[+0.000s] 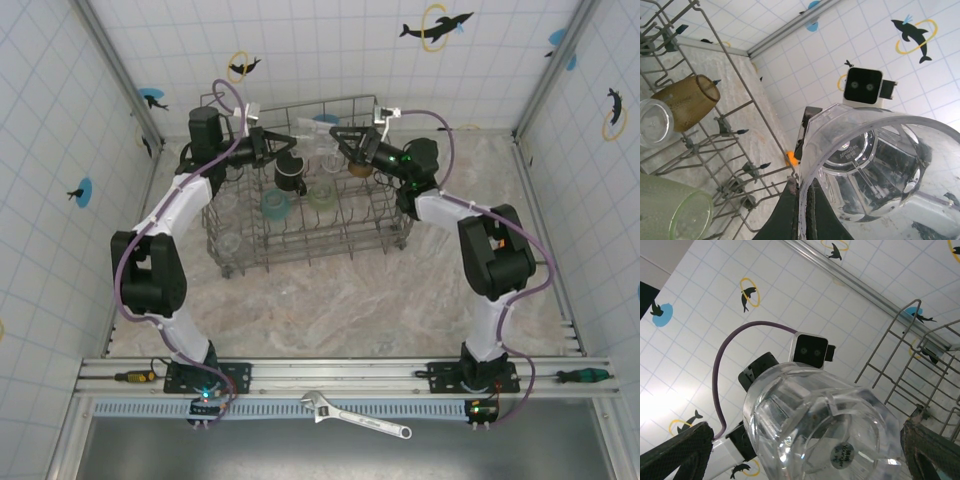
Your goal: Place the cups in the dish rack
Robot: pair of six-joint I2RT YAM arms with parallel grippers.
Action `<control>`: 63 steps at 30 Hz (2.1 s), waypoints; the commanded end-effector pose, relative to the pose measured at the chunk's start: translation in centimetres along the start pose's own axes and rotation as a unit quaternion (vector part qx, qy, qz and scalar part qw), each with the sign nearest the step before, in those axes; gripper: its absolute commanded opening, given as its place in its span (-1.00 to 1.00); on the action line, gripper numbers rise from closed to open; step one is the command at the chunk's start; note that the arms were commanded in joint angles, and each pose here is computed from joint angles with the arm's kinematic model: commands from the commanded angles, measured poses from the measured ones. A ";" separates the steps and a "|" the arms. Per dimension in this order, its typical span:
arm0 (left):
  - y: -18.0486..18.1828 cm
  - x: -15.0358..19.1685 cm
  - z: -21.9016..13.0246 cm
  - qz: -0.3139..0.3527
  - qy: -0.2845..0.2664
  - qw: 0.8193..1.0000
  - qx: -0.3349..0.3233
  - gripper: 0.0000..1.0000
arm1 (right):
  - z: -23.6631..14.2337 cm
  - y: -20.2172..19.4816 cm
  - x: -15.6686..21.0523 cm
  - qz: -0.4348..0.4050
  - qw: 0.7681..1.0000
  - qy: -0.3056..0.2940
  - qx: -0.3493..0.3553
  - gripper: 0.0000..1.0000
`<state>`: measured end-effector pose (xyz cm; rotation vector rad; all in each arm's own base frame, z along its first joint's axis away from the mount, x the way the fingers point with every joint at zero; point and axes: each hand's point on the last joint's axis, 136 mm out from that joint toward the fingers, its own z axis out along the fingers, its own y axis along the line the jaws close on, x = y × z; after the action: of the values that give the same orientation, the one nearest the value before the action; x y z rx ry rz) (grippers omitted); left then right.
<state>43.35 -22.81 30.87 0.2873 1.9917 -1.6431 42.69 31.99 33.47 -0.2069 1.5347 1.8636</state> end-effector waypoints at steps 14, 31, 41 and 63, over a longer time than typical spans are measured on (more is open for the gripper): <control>-0.4 -0.2 0.1 0.010 0.004 0.999 0.034 -1.00 | 1.9 2.5 -0.3 0.020 0.996 0.000 -0.081 0.73; 0.4 -0.2 0.1 0.007 0.002 1.000 0.029 -1.00 | 2.7 2.6 0.3 0.015 0.996 0.009 -0.083 0.02; 0.2 -1.9 -1.3 0.025 -0.034 0.999 0.012 -0.22 | 2.9 2.1 0.2 -0.019 0.999 0.014 -0.041 -0.07; -0.7 -8.2 -12.6 0.110 -0.232 0.932 -0.255 0.95 | 8.3 -2.8 1.9 -0.184 0.961 0.127 0.161 -0.14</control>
<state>46.29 -12.46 36.85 -0.0010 1.8247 -1.1195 45.53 39.14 32.31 -0.4445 1.7865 1.4759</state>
